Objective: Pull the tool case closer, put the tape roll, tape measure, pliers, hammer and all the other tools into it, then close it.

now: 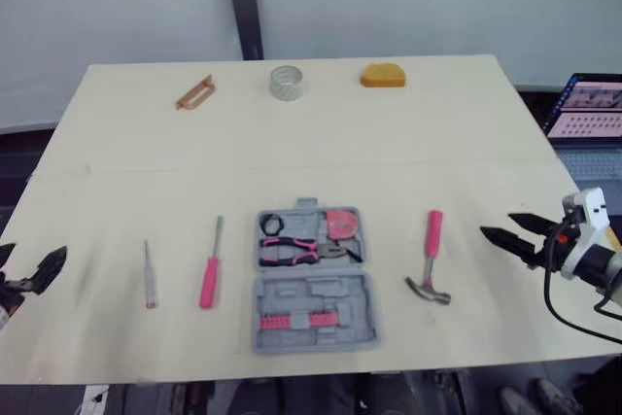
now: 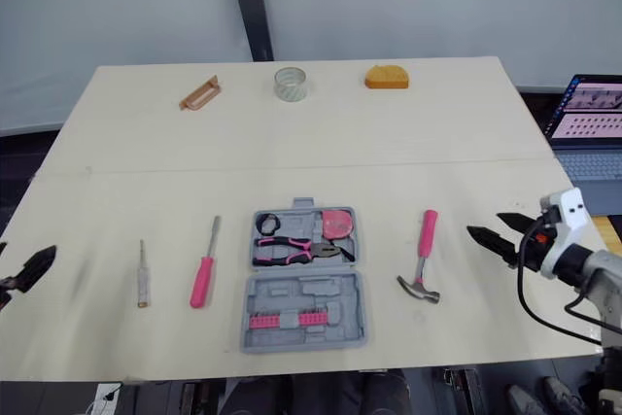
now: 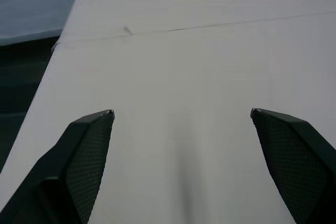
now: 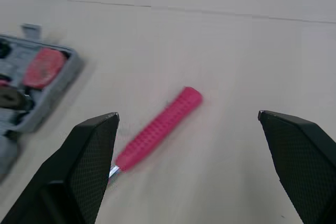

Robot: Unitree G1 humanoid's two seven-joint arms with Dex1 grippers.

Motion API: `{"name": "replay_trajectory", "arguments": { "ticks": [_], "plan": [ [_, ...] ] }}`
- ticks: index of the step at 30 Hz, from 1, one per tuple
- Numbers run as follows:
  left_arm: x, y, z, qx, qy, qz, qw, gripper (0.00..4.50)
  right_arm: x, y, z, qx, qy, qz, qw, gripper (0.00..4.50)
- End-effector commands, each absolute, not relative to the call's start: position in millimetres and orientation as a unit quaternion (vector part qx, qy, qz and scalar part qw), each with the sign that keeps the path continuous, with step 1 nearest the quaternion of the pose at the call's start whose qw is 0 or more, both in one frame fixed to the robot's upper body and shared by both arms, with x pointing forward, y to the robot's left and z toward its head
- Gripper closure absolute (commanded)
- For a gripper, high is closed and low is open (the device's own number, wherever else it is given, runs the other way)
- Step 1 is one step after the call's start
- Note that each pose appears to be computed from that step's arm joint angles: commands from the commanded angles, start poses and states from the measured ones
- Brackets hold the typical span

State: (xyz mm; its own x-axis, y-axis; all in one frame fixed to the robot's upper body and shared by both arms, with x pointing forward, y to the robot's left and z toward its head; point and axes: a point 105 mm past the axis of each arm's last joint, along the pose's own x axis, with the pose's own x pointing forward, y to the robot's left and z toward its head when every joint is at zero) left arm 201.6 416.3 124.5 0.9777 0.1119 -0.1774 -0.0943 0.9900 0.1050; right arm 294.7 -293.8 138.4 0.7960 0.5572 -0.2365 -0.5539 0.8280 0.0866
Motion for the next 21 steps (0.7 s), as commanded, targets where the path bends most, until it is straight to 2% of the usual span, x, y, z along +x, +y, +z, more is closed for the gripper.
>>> {"name": "replay_trajectory", "arguments": {
  "ticks": [1,6,14,21],
  "plan": [
    [199,411,138,0.042,0.063,0.082,0.994,0.04,293,-273,159,-0.006,0.106,0.349,0.931,0.01],
    [206,372,128,0.01,0.062,0.087,0.994,0.04,291,-227,172,-0.014,0.099,0.44,0.893,0.01],
    [221,316,97,-0.008,0.071,0.116,0.991,0.04,285,-120,195,-0.069,0.062,0.632,0.769,0.01],
    [226,310,71,0.007,0.085,0.144,0.986,0.04,289,-94,204,-0.107,0.045,0.682,0.722,0.01]
  ]
}}
